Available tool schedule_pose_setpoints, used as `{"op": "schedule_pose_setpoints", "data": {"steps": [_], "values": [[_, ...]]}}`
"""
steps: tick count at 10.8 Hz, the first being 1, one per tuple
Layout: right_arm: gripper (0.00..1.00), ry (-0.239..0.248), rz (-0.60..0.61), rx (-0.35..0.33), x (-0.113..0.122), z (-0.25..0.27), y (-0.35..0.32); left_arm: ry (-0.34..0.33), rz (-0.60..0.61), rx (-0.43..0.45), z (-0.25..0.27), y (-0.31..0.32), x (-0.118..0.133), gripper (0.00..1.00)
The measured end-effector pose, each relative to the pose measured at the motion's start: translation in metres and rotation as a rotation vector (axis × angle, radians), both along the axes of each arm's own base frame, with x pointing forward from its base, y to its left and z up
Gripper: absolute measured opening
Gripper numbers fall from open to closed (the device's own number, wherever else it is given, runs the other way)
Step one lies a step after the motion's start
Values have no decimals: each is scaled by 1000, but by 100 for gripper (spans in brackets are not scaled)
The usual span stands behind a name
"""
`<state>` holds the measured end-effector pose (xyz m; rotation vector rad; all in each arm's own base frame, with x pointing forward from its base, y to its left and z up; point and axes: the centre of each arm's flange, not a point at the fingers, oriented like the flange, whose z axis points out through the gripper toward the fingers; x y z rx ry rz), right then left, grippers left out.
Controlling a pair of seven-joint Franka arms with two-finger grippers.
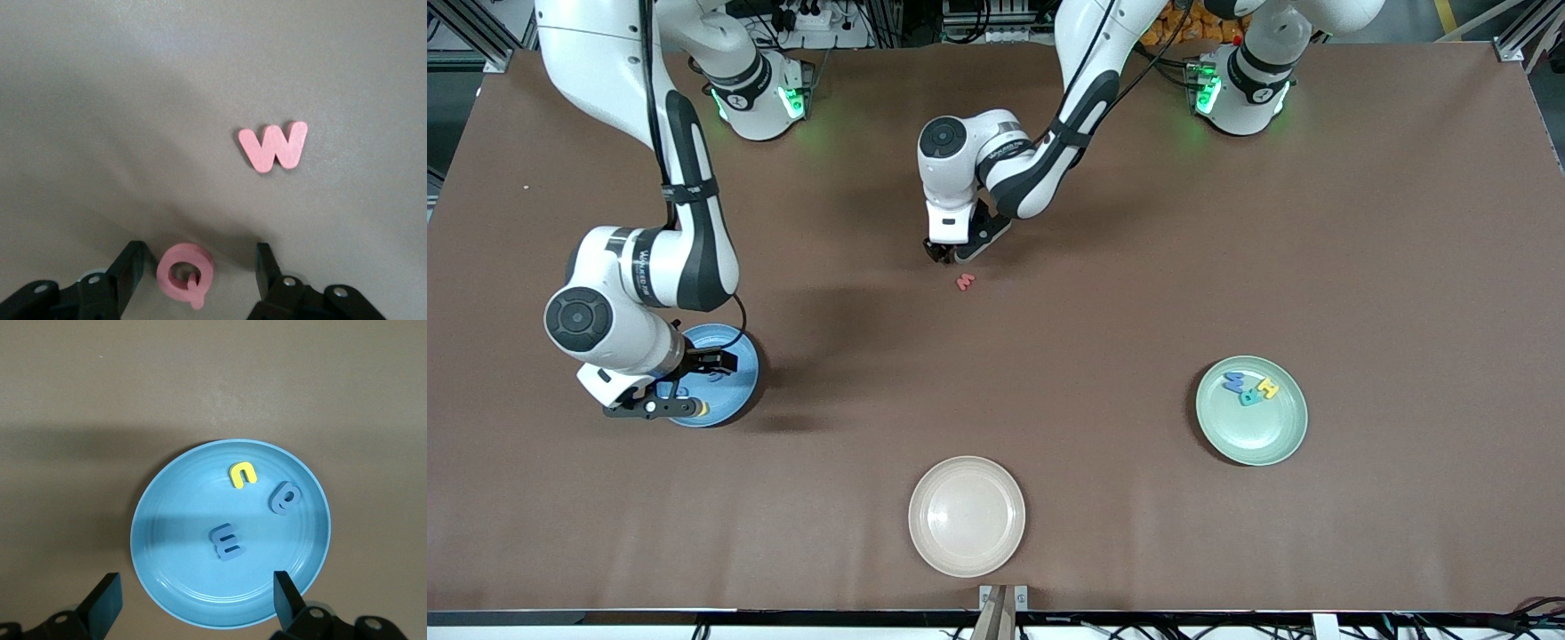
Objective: Sort upper and lower case letters into plates
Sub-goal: 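Grasp the pink Q with the left gripper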
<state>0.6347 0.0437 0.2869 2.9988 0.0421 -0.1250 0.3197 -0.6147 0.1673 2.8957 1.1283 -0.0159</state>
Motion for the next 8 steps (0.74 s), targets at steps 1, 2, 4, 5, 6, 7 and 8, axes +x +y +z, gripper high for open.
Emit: {"op": "schedule_pose_setpoints", "data": {"steps": [1,2,4,5,6,7,8], "values": [[100,0,0,0,0,0,0,-1,-2,-1,0,-1,-1,69],[100,0,0,0,0,0,0,-1,-2,-1,1,-1,-1,69],[100,1,0,-1,0,-1,0,-5,-1,-7,4,-3,0,40],[100,2,1,-1,0,-1,1,-8,-1,-11,7,-4,1,36],[100,3,1,-2,0,-2,1,-9,-10,-9,5,-5,-1,36],[100,5,3,-3,0,-3,2,-14,-47,-9,5,-6,-1,36],[100,6,7,-4,-1,-4,5,-22,-93,-12,7,-5,1,36]]}}
